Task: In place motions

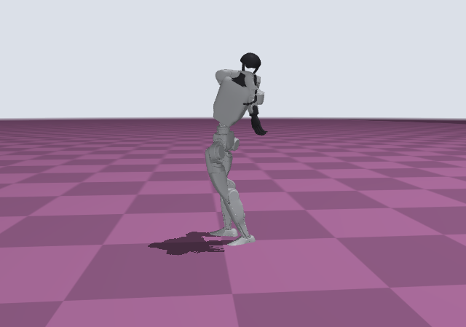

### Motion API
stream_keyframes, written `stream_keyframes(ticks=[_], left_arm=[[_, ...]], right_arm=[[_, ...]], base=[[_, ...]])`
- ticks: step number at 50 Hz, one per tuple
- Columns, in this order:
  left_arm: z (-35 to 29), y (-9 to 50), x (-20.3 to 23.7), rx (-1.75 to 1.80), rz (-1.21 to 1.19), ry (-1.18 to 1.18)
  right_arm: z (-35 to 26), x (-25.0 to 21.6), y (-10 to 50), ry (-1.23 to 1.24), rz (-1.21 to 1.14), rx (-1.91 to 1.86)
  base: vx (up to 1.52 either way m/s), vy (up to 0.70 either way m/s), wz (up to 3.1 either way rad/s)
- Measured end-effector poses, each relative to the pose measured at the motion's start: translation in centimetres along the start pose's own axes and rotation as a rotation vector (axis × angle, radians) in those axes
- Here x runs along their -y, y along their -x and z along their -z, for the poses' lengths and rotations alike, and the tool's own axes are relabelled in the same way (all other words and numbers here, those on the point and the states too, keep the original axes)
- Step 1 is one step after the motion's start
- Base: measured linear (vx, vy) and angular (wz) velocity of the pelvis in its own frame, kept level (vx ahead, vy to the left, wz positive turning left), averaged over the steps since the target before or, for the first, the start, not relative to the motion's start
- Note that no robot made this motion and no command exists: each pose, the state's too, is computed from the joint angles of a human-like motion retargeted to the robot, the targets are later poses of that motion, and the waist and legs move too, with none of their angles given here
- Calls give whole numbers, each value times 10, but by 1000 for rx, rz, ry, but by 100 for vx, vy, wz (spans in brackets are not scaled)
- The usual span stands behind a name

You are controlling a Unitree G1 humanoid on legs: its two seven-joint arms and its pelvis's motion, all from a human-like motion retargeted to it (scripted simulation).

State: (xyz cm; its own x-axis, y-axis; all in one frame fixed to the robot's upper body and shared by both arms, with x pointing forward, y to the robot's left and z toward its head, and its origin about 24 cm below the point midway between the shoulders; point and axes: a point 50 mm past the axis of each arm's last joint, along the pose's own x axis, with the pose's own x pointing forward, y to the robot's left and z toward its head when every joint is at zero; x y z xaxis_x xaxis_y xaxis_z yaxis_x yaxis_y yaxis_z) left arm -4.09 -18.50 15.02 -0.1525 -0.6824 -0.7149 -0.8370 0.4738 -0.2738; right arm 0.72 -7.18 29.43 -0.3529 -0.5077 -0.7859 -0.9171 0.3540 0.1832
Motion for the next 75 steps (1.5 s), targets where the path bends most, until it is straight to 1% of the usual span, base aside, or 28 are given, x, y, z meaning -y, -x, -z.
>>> stream_keyframes(ticks=[10,17,27,36,43,47,54,59,64,68,72,75], left_arm=[[-18,2,-7,108,27,-6],[-18,2,-4,113,76,15],[-10,1,-1,57,72,31],[-5,1,0,28,49,69],[1,0,3,-2,43,90],[15,0,11,-81,61,110],[40,2,28,-208,93,172],[46,3,33,-227,98,199],[42,2,31,-194,73,211],[32,0,21,-136,-1,200],[21,-1,10,-77,-86,138],[12,-1,5,-29,-109,117]], right_arm=[[-9,6,-7,-37,-21,-225],[-13,7,-13,-57,-28,-358],[-12,2,-15,-68,43,-340],[-10,-4,-16,-69,170,-280],[-5,-7,-15,-7,239,-224],[0,-10,-12,49,234,-155],[9,-13,-4,141,143,17],[17,-11,2,238,51,127],[25,-6,5,386,-20,172],[28,-3,5,467,-26,146],[27,-1,3,476,-14,74],[24,-1,2,432,-15,33]], base=[[3,-1,73],[5,-2,120],[10,0,121],[15,3,127],[11,2,103],[8,2,78],[1,0,30],[0,0,0],[-1,1,-87],[-2,-1,-120],[-1,-2,68],[1,-1,20]])
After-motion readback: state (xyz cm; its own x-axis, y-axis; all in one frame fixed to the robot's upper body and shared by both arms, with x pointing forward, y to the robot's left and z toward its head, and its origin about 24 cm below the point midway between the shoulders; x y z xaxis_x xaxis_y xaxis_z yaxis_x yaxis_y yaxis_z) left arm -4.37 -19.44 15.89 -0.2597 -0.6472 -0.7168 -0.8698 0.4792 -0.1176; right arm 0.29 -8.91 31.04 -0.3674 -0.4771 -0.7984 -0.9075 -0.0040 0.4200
